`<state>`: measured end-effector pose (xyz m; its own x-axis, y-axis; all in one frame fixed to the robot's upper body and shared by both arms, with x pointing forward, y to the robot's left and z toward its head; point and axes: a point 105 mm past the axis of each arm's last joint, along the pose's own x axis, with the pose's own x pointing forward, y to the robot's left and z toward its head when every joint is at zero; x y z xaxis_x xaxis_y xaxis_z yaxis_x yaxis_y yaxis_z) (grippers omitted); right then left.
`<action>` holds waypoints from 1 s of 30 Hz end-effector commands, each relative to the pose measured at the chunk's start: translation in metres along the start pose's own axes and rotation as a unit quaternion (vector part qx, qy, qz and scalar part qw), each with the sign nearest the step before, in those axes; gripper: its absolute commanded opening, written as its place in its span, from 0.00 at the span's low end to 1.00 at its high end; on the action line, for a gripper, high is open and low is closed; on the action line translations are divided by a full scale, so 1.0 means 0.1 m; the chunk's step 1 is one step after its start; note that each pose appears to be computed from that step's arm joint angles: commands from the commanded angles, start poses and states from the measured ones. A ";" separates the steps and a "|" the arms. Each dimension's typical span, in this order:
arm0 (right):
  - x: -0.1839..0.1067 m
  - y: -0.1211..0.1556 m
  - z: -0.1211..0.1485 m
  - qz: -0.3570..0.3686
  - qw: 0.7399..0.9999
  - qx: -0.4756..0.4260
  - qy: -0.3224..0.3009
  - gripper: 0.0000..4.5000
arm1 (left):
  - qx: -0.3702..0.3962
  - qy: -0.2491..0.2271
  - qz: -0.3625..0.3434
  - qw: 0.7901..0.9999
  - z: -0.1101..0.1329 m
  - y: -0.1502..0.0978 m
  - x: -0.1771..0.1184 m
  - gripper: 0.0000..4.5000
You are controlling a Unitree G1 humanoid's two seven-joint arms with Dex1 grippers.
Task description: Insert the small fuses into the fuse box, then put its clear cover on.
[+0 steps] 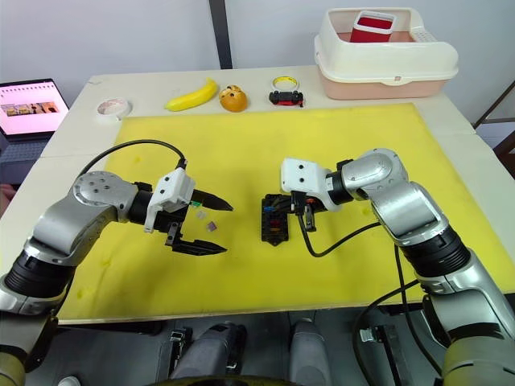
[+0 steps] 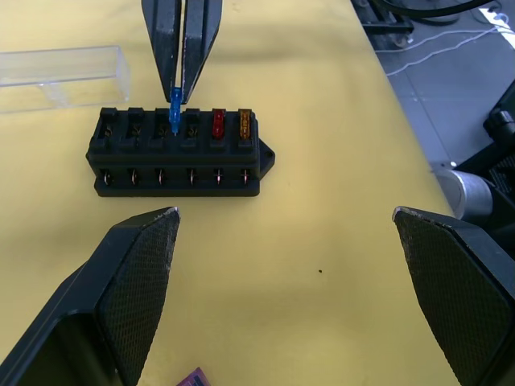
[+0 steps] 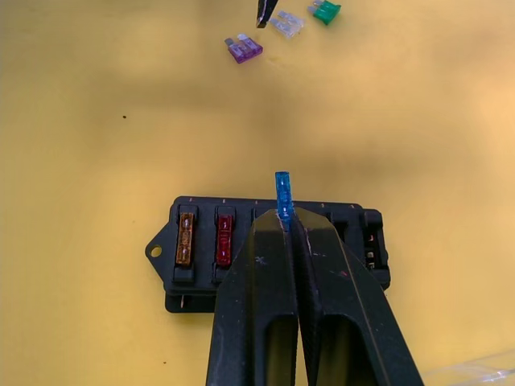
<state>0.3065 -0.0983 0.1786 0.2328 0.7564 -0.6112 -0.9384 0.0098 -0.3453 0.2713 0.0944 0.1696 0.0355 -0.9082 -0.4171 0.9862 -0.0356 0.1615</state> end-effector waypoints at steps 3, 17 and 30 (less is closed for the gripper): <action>-0.08 0.02 0.01 0.006 1.000 0.000 -0.006 0.00 | 0.023 -0.001 0.005 1.000 0.07 0.02 -0.02 0.99; -0.09 -0.02 0.01 -0.002 1.000 0.009 -0.029 0.00 | 0.022 0.001 0.001 1.000 0.06 0.00 -0.03 0.99; -0.07 -0.02 -0.04 -0.001 1.000 0.012 -0.026 0.00 | 0.024 0.007 0.000 1.000 0.04 0.00 -0.03 0.99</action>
<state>0.3068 -0.1071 0.1737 0.2093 0.7800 -0.5897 -0.9539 0.0303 -0.2985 0.2711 0.0947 0.1694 0.0342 -0.9063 -0.4212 0.9852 -0.0402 0.1665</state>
